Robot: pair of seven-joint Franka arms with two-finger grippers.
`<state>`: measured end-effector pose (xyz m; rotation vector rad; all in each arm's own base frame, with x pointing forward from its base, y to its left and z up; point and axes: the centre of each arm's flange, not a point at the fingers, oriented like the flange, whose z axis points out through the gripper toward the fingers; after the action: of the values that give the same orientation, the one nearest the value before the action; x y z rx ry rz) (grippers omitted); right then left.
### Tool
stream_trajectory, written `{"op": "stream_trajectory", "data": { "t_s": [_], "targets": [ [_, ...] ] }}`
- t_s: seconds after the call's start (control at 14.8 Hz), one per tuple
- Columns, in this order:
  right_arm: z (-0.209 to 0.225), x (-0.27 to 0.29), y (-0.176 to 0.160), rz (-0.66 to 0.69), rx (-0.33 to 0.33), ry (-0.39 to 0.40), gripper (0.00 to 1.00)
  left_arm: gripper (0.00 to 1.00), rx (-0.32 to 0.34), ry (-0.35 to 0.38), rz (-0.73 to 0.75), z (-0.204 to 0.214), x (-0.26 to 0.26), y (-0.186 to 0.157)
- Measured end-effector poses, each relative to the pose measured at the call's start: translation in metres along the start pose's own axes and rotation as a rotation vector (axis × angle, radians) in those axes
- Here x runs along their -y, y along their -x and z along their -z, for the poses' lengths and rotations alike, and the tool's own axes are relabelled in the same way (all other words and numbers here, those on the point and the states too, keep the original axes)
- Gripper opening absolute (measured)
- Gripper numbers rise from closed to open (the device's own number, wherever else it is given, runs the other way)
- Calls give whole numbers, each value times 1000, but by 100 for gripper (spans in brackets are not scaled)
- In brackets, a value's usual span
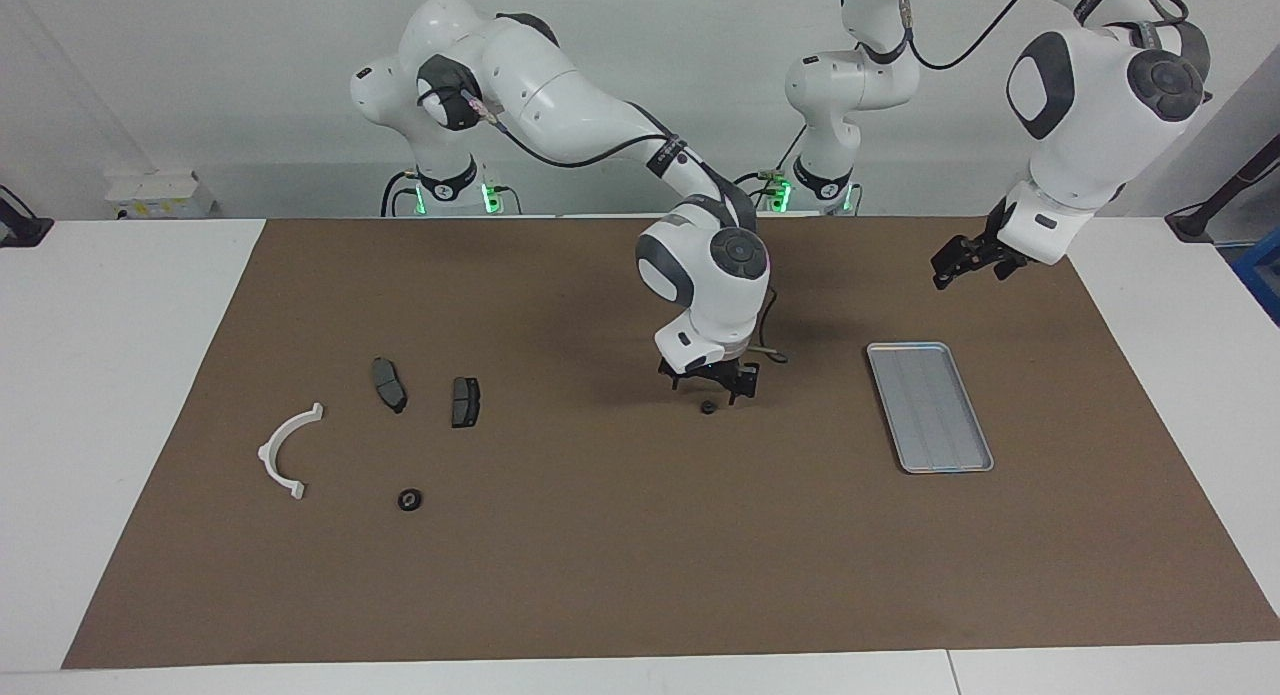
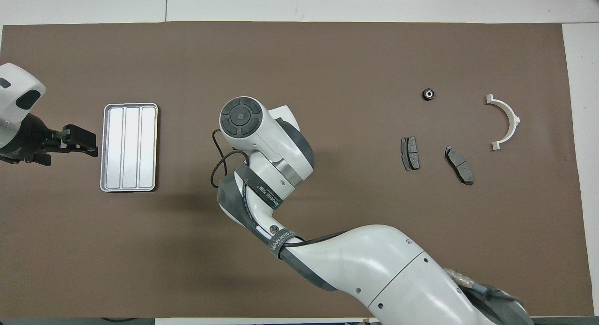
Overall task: Place bearing gear from tray to pile
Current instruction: 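Grasp the second bearing gear at the table center with the right gripper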
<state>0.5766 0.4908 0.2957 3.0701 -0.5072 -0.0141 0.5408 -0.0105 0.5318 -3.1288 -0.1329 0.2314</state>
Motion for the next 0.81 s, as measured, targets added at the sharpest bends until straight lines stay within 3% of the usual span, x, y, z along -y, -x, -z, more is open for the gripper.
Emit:
{"op": "stream_trajectory", "data": {
  "t_s": [0.27,0.34,0.47,0.67,0.81],
  "targets": [
    [-7,0,-1,9,-14,12,100,100,0,0,-6,0,0,3],
    [-6,1,0,10,-15,11,91,100,-1,0,-6,0,0,3],
    [-6,1,0,10,-17,8,87,100,-1,0,-7,0,0,3],
    [-5,3,-1,11,-22,-2,60,100,-3,0,-7,1,0,4],
    [-5,3,-1,11,-22,-2,56,100,-6,0,-7,2,0,4]
  ]
}}
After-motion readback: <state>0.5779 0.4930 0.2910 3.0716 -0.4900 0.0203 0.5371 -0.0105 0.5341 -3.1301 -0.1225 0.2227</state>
